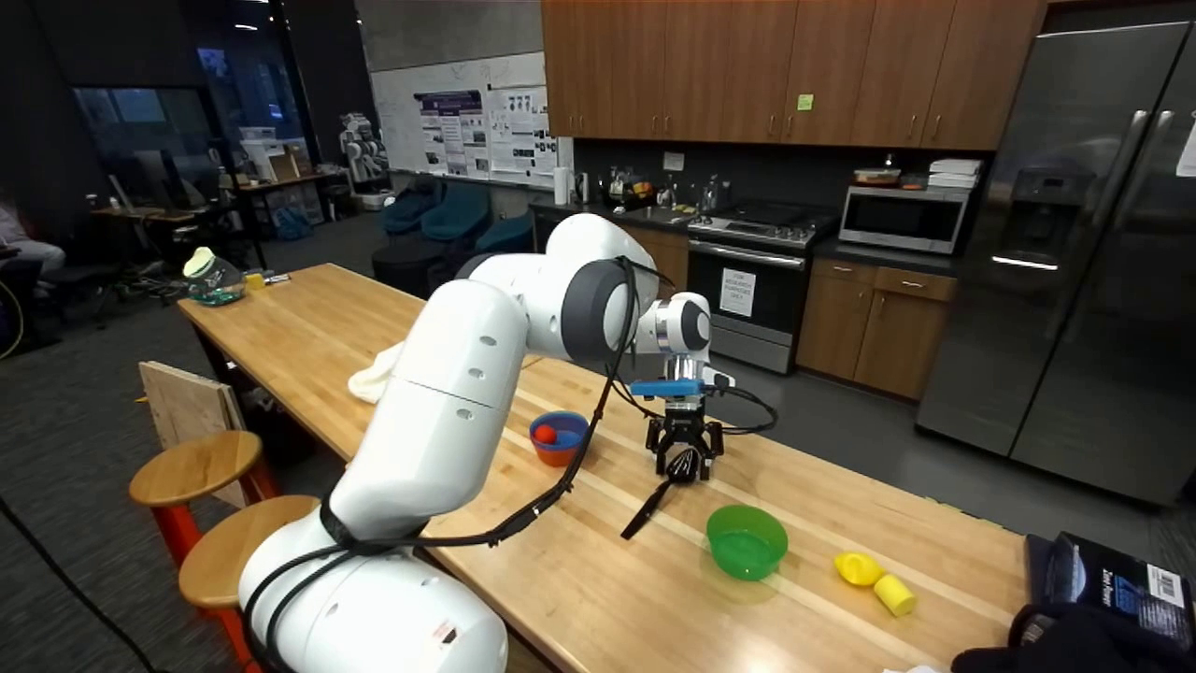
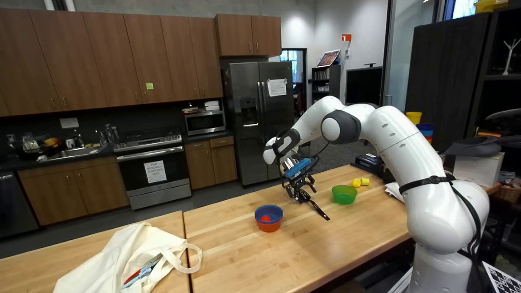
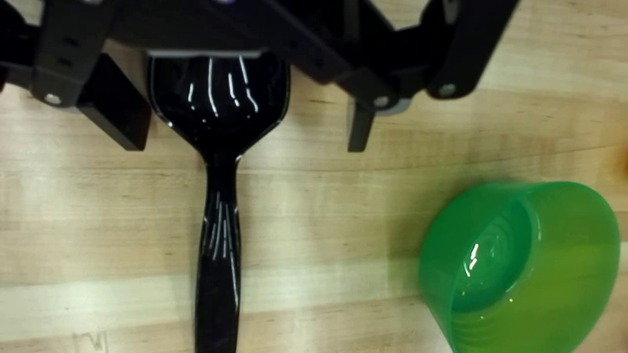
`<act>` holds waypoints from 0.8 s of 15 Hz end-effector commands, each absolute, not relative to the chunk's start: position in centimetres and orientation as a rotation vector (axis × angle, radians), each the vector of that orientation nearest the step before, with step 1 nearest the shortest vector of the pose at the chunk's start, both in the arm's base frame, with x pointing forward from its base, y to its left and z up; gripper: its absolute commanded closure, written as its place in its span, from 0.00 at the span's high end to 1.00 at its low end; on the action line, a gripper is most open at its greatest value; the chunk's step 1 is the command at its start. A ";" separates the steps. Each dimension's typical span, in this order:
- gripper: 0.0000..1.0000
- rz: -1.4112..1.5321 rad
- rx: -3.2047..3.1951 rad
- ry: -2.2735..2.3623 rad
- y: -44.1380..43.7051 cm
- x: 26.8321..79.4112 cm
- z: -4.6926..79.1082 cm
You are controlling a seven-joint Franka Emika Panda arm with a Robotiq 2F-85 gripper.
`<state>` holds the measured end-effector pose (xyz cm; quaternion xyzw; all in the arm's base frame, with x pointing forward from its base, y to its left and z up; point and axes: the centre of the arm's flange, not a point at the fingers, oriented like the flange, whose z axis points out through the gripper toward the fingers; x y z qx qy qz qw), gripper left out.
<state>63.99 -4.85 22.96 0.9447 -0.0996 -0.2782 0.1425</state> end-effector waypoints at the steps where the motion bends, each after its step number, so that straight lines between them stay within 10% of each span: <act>1: 1.00 -0.681 2.659 -0.371 -4.8 61.1 23.7; 12: 1.00 -0.298 2.126 -0.438 -2.7 58.9 24.9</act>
